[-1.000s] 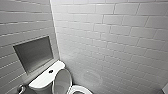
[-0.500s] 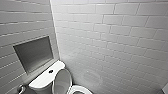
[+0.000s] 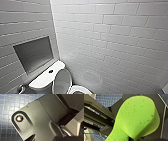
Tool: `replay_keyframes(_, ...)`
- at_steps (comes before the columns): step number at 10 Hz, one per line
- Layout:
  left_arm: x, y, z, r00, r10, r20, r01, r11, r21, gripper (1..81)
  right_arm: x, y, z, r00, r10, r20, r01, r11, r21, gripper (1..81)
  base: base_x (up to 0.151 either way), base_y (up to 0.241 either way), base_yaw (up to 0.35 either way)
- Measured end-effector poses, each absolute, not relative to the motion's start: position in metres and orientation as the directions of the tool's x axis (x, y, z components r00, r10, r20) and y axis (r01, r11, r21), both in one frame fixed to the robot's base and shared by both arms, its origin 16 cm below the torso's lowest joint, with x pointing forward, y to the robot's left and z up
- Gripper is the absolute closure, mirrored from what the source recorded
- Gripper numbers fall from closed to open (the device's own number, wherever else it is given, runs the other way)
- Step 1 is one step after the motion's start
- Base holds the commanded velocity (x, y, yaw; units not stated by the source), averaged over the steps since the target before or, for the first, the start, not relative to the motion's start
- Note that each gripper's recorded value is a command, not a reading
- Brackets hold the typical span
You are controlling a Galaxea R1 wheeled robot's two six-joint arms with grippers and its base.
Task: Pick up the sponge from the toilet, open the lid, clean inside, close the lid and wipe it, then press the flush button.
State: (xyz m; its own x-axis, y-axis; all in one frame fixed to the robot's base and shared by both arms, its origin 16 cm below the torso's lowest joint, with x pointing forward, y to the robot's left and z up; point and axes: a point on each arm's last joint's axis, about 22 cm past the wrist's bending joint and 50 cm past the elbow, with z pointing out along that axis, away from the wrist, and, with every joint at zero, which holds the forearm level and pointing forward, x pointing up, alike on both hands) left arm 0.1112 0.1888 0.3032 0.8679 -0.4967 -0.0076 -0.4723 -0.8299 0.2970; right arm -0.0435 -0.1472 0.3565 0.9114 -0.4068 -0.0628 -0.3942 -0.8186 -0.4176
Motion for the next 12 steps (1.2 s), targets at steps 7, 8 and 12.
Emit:
replay_keyframes(7, 0.111, 0.189, 0.303, 0.868, -0.497, -0.007, -0.472, -0.830, 0.297, 1.0, -0.044, -0.148, 0.356, 0.912, -0.406, -0.063, -0.394, -0.819, -0.416, 81.1, 0.000, 0.000, 0.000)
replay_keyframes(8, 0.111, 0.189, 0.303, 0.868, -0.497, -0.007, -0.472, -0.830, 0.297, 1.0, -0.044, -0.148, 0.356, 0.912, -0.406, -0.063, -0.394, -0.819, -0.416, 81.1, 0.070, 0.000, 0.000)
replay_keyframes(12, 0.122, 0.186, 0.303, 0.868, -0.496, 0.012, -0.477, -0.829, 0.292, 1.0, -0.035, -0.154, 0.354, 0.912, -0.407, -0.045, -0.388, -0.823, -0.415, 81.1, 0.059, 0.000, 0.000)
